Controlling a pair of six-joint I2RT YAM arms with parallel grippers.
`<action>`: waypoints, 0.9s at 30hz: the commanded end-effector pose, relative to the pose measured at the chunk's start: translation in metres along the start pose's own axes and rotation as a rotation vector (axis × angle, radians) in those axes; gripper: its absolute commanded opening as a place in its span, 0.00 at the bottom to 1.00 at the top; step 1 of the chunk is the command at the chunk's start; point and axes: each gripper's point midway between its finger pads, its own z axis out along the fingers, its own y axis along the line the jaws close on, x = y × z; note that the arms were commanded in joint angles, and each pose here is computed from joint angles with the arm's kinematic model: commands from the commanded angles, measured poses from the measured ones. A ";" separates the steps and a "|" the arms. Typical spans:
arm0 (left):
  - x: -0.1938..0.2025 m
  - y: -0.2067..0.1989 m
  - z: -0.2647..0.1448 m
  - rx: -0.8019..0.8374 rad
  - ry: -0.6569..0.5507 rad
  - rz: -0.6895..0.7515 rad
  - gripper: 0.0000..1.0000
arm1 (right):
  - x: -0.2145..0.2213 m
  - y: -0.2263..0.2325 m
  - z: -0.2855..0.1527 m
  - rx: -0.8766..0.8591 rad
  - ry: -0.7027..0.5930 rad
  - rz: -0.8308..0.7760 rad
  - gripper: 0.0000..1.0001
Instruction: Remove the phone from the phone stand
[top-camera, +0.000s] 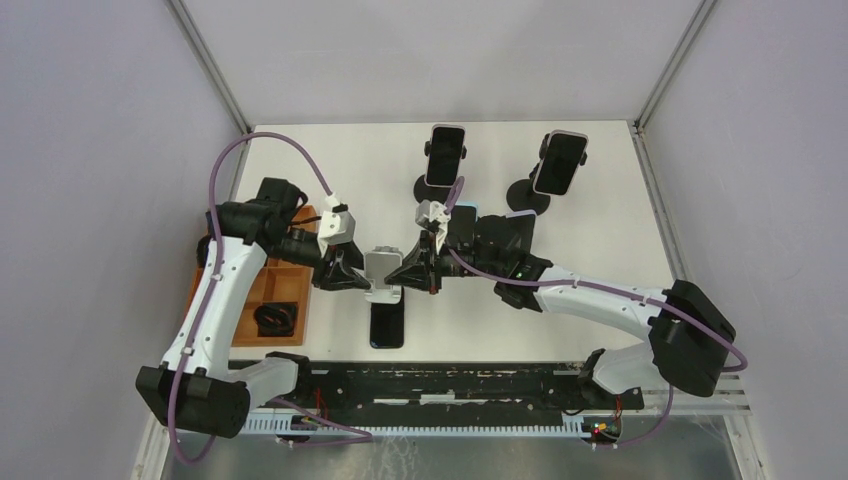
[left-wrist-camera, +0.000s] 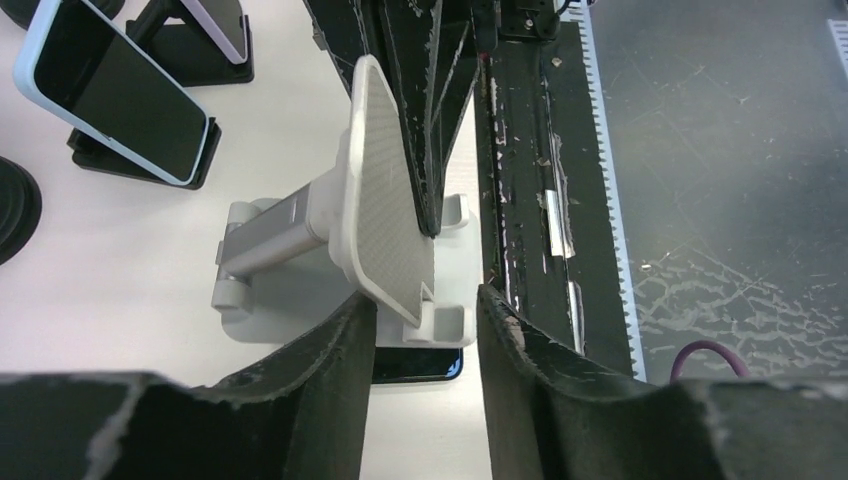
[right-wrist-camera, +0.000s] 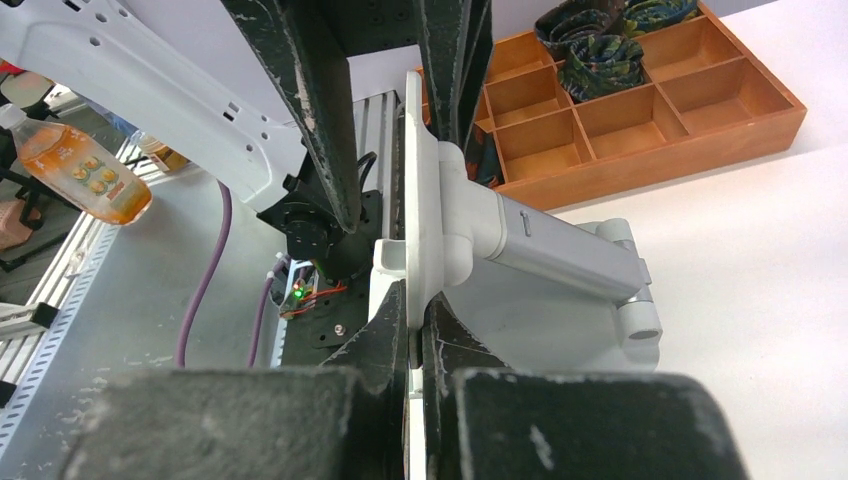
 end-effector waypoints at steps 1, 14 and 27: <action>-0.014 -0.004 0.002 0.027 -0.063 -0.094 0.42 | -0.044 0.006 0.011 -0.018 -0.117 -0.116 0.00; 0.002 0.012 0.009 0.017 -0.032 -0.171 0.02 | -0.029 -0.004 0.010 0.012 -0.064 -0.108 0.39; 0.033 0.110 0.020 -0.087 0.072 -0.239 0.02 | 0.014 -0.067 -0.098 0.360 -0.044 0.021 0.95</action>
